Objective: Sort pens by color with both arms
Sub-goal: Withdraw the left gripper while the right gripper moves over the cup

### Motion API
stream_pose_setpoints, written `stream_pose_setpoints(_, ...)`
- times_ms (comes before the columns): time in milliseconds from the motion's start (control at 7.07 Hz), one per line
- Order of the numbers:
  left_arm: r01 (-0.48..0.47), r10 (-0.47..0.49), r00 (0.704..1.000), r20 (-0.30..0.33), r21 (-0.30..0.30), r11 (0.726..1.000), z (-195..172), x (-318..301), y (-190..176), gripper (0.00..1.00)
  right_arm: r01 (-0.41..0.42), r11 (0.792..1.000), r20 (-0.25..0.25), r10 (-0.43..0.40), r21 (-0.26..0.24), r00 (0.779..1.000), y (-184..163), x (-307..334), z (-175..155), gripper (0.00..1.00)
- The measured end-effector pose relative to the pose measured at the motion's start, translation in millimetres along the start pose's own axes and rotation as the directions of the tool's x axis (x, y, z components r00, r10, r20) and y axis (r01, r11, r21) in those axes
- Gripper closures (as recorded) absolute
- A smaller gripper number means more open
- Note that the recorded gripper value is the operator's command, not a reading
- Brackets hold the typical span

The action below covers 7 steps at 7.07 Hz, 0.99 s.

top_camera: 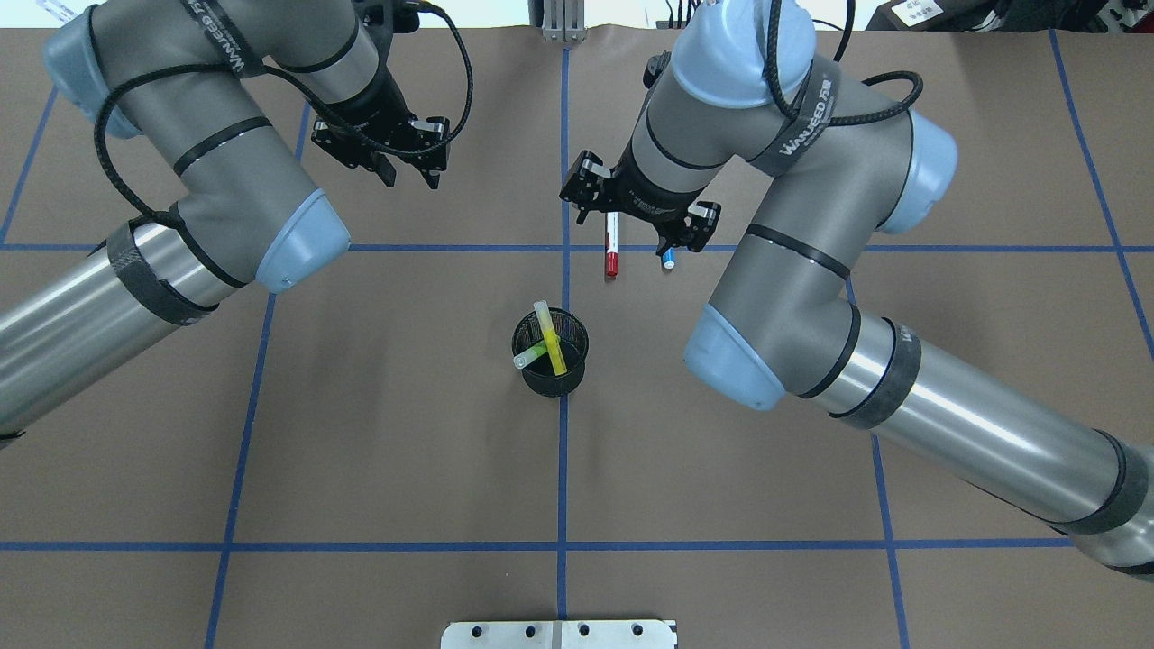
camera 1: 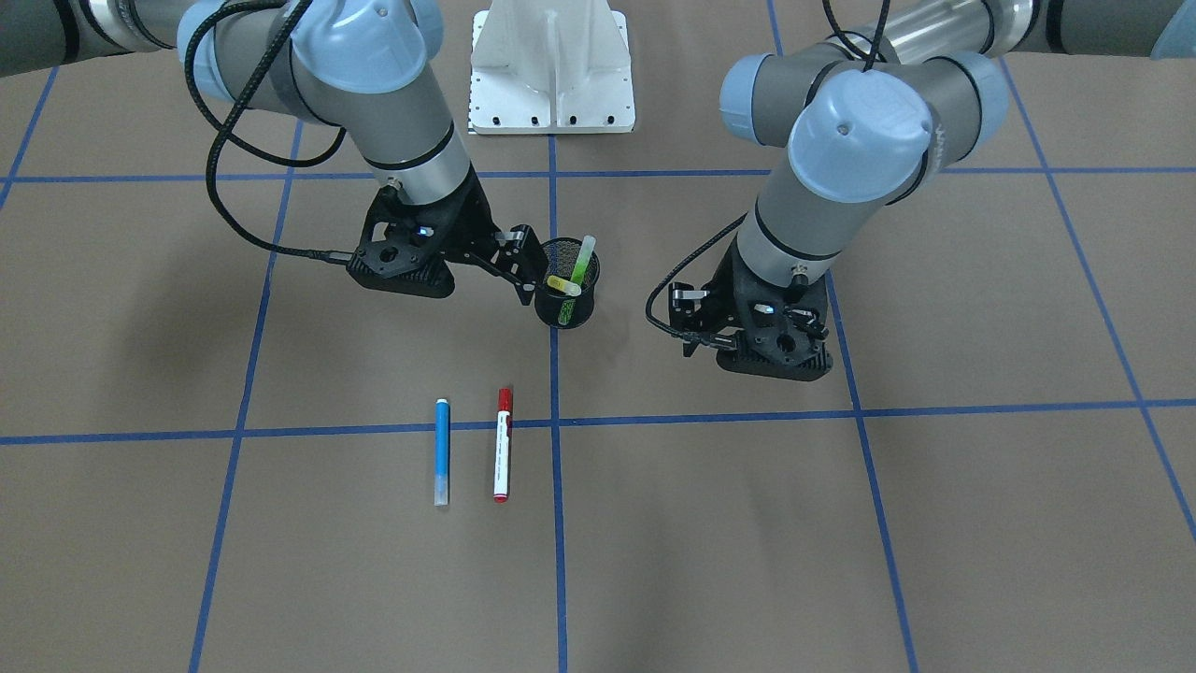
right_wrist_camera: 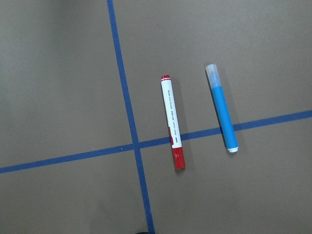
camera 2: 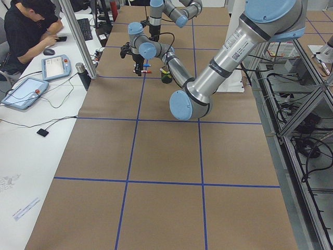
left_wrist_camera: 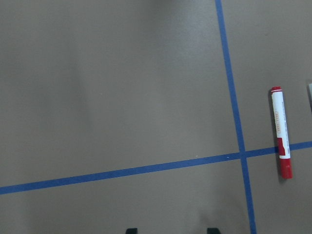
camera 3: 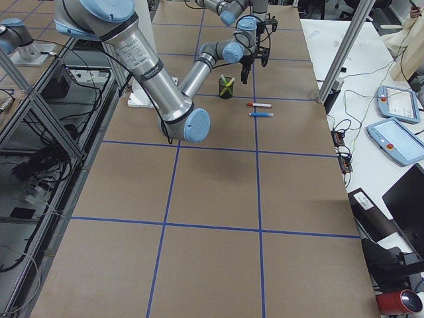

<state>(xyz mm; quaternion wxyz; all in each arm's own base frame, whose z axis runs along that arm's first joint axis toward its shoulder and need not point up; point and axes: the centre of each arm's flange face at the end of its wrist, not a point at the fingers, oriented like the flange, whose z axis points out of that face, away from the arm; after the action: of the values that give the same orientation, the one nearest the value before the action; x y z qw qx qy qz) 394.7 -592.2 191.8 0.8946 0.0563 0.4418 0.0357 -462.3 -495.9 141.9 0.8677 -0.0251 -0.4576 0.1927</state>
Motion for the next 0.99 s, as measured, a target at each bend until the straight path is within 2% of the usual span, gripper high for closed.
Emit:
stream_pose_setpoints(141,0.009,-0.01,1.0,0.008,0.004,1.0,-2,-11,-2,0.44,-0.094,0.996,-0.014,0.094,0.006,0.995,17,-3,6,0.02)
stream_pose_setpoints(424,0.006,-0.006,1.0,0.018,0.008,1.0,-3,-32,0,0.45,-0.233,0.972,-0.09,0.233,0.008,0.968,51,-19,2,0.02)
stream_pose_setpoints(707,-0.002,0.001,1.0,0.027,0.016,1.0,-9,-52,3,0.45,-0.29,0.957,-0.153,0.29,0.024,0.945,77,-39,-1,0.02)
stream_pose_setpoints(990,-0.008,0.008,0.999,0.043,0.01,1.0,-14,-70,11,0.45,-0.31,0.949,-0.192,0.313,0.049,0.93,97,-55,19,0.02)
